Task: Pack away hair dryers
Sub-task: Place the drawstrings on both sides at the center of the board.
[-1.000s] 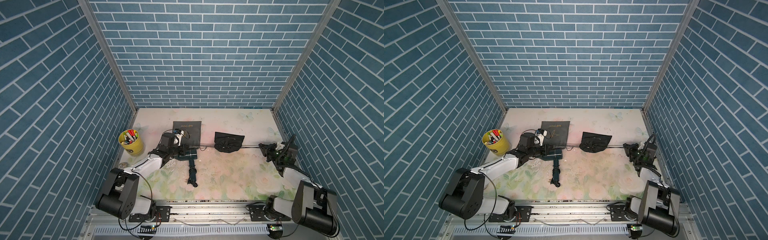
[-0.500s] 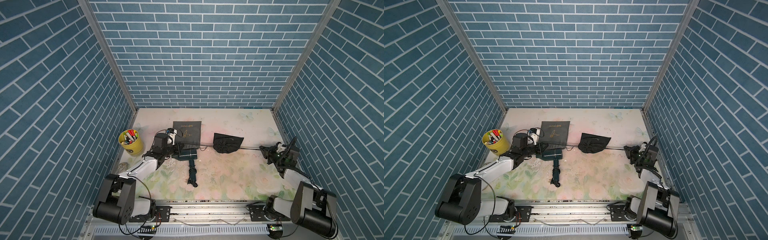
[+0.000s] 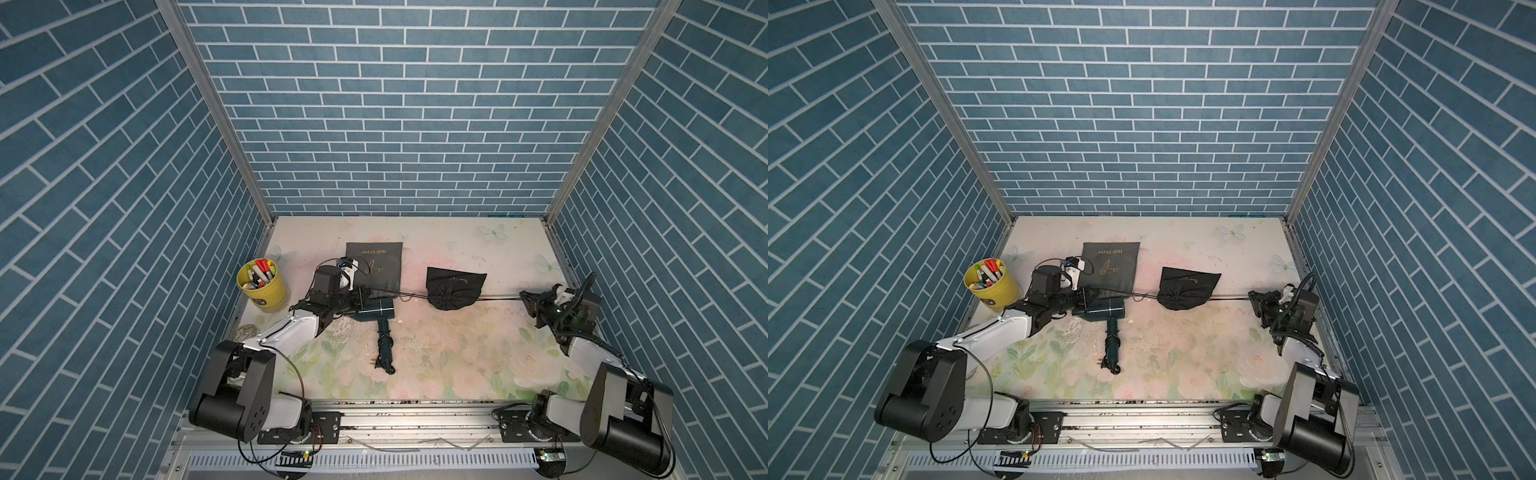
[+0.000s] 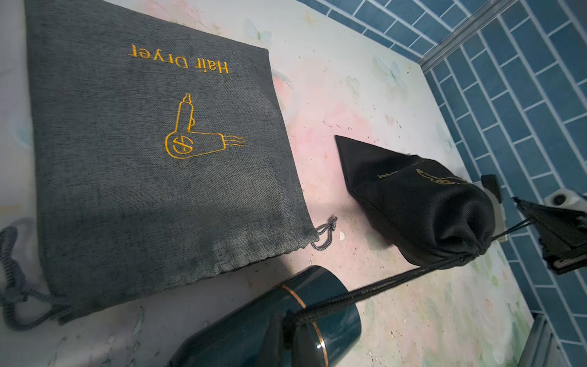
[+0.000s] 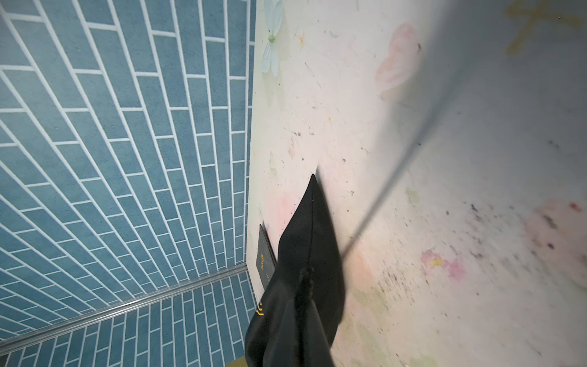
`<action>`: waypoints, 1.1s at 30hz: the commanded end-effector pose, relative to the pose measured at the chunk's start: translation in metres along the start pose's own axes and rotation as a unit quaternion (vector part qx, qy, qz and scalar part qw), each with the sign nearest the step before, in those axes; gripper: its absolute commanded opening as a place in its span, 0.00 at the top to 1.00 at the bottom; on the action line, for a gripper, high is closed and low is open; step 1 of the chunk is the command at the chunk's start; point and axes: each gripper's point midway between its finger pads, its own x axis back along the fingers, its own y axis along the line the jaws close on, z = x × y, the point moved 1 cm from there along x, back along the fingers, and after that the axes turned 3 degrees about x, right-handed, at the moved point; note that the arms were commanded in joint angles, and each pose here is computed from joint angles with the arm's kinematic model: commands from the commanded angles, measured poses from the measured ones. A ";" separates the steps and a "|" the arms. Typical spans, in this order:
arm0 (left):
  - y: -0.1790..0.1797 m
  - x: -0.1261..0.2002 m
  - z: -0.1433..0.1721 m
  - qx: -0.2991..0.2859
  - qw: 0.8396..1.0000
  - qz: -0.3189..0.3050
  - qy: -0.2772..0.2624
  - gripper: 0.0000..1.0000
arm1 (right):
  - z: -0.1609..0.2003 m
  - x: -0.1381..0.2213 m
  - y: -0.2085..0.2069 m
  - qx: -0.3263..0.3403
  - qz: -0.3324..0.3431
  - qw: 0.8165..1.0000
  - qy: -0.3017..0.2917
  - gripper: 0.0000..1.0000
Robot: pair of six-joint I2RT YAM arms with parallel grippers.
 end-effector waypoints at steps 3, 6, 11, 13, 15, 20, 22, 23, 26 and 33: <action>-0.038 -0.012 -0.023 -0.076 0.997 -0.007 -0.021 1.00 | -0.008 -0.006 0.045 0.079 -0.028 0.996 -0.019 1.00; -0.064 -0.022 -0.020 -0.109 0.994 0.006 -0.008 1.00 | 0.004 -0.015 0.058 0.105 -0.032 0.994 0.000 1.00; -0.105 -0.040 -0.011 -0.164 0.986 0.018 0.018 1.00 | 0.025 -0.030 0.070 0.145 -0.026 0.989 0.027 1.00; -0.118 -0.048 -0.005 -0.180 0.983 0.022 0.028 1.00 | 0.035 -0.038 0.069 0.160 -0.018 0.986 0.038 1.00; -0.123 -0.055 0.000 -0.188 0.981 0.025 0.037 1.00 | 0.046 -0.045 0.063 0.174 -0.003 0.984 0.049 1.00; -0.124 -0.067 0.013 -0.179 0.981 0.036 0.066 1.00 | 0.061 -0.058 0.043 0.193 0.040 0.978 0.072 1.00; -0.126 -0.071 0.018 -0.173 0.981 0.046 0.078 1.00 | 0.064 -0.061 0.038 0.198 0.053 0.976 0.079 1.00; -0.129 -0.074 0.020 -0.169 0.981 0.055 0.083 0.99 | 0.065 -0.063 0.034 0.199 0.062 0.974 0.084 1.00; -0.136 -0.085 0.028 -0.153 0.979 0.081 0.105 0.97 | 0.067 -0.067 0.022 0.206 0.094 0.970 0.089 1.00; -0.144 -0.113 0.038 -0.122 0.976 0.106 0.149 0.95 | 0.071 -0.074 0.000 0.202 0.127 0.966 0.103 1.00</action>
